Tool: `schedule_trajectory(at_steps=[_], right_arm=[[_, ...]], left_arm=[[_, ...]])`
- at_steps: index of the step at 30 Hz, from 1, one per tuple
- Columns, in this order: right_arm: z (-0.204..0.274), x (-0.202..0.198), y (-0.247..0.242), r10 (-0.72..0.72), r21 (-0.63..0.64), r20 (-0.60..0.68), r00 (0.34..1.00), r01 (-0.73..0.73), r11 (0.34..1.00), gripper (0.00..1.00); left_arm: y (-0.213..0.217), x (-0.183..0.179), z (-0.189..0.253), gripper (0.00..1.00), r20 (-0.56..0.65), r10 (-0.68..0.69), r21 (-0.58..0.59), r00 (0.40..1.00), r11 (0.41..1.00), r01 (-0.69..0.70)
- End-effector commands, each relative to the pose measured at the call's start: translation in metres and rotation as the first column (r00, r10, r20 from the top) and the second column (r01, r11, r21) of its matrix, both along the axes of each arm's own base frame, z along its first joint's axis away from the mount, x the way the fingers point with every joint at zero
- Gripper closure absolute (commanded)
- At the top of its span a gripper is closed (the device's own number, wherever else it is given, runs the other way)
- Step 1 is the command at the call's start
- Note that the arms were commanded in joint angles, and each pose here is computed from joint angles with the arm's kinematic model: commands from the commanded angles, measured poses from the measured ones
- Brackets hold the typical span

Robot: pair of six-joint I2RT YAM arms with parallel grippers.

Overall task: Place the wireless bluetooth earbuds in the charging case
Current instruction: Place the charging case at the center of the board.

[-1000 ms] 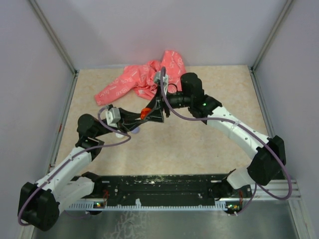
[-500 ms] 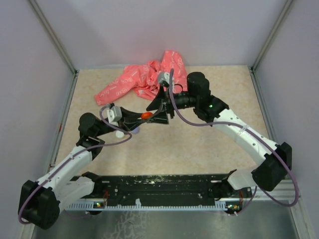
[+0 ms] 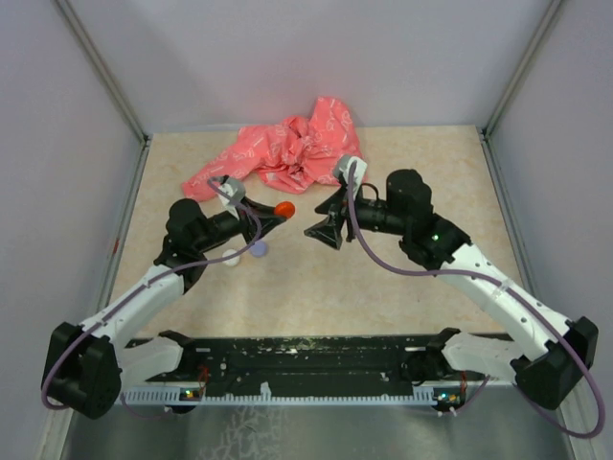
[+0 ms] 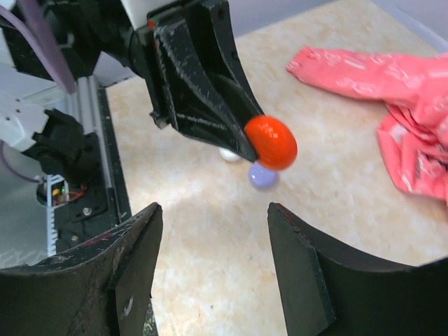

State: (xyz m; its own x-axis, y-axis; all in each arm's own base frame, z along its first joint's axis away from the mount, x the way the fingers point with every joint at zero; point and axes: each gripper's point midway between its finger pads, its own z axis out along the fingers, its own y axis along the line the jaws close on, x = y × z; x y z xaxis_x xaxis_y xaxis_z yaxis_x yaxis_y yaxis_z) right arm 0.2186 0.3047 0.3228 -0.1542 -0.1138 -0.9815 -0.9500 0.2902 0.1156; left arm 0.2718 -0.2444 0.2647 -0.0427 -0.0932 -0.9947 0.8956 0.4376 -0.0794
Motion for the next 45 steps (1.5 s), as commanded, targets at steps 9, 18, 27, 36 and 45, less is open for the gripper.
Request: schedule_trajectory(at_steps=[9,18,27,36,45], right_arm=[[-0.045,-0.007,-0.062,-0.287,-0.02,-0.004,0.958,0.287,0.958,0.38],[-0.074,-0.02,-0.081,-0.339,-0.03,-0.036,0.94,0.338,0.941,0.38],[-0.093,-0.022,-0.095,-0.389,-0.064,-0.034,0.921,0.386,0.92,0.38],[-0.098,-0.019,-0.106,-0.442,-0.094,-0.034,0.896,0.437,0.894,0.38],[-0.097,-0.011,-0.139,-0.605,-0.133,-0.034,0.796,0.596,0.792,0.34]], left_arm=[[0.032,0.021,-0.1,1.0,-0.637,0.341,0.096,0.691,0.925,-0.368],[0.056,-0.011,-0.179,1.0,-0.781,0.429,0.221,0.453,0.87,-0.442],[0.091,-0.025,-0.229,0.86,-0.778,0.553,0.328,0.299,0.763,-0.556],[0.106,-0.018,-0.23,0.37,-0.756,0.607,0.375,0.245,0.709,-0.597],[0.12,-0.021,-0.171,0.0,-0.709,0.637,0.333,0.304,0.682,-0.651]])
